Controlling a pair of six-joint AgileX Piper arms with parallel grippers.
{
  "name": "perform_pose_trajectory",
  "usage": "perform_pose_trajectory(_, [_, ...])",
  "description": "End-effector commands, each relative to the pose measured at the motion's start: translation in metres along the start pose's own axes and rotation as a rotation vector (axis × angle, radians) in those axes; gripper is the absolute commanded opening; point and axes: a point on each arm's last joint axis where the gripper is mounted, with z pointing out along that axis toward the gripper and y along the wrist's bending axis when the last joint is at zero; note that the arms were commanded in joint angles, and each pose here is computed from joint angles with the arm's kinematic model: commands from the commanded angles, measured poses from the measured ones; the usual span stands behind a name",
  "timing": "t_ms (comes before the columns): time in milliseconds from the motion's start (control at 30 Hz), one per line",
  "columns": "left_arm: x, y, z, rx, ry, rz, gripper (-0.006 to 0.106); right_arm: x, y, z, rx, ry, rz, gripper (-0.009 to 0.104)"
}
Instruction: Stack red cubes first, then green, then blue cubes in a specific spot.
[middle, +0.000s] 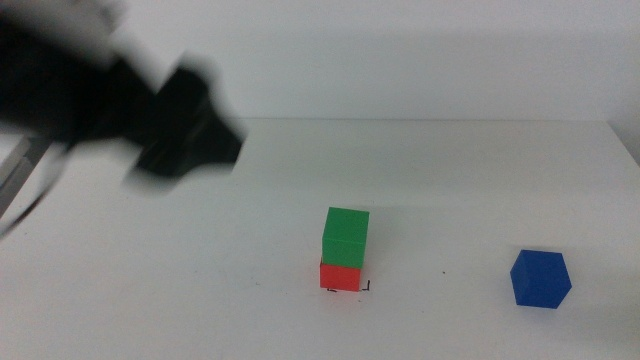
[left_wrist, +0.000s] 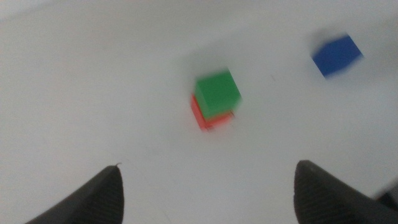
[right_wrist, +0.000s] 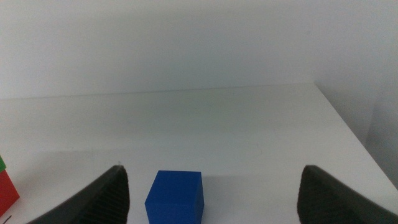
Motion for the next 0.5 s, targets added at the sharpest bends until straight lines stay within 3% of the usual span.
perform_pose_trajectory(0, [0.035, 0.000, -0.011, 0.067, -0.051, -0.022, 0.094, 0.000, 0.000, 0.000, 0.005, -0.011, -0.015, 0.093])
perform_pose_trajectory(167, [0.069, 0.005, -0.029, 0.079, -0.161, -0.069, 0.094, 0.000, 0.000, 0.000, 0.005, -0.011, -0.015, 0.093])
perform_pose_trajectory(467, [0.070, 0.006, -0.043, 0.090, -0.270, -0.067, 0.094, 0.000, 0.000, 0.000, 0.005, -0.011, -0.015, 0.093])
